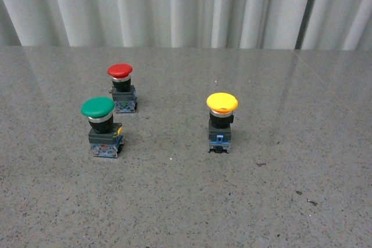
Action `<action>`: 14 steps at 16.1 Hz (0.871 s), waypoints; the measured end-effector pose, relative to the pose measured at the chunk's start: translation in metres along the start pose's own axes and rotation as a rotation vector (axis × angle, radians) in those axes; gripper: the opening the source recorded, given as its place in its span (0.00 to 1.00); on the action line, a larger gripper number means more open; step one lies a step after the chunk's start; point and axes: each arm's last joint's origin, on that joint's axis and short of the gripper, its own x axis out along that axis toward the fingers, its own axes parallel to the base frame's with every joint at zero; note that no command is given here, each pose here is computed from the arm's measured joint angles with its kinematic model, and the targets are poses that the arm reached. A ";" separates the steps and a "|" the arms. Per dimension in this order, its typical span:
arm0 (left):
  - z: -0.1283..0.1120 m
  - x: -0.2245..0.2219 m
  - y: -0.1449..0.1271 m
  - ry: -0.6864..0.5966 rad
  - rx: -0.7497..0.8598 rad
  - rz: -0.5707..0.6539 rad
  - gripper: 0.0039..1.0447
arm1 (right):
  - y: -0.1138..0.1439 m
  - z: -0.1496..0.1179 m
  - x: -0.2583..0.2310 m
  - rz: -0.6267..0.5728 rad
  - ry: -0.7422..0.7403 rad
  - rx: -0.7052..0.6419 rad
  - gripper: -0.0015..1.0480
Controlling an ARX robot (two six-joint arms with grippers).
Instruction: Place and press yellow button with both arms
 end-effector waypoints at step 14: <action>0.001 0.000 0.000 -0.005 0.000 0.000 0.94 | 0.042 0.097 0.066 0.207 -0.104 0.007 0.94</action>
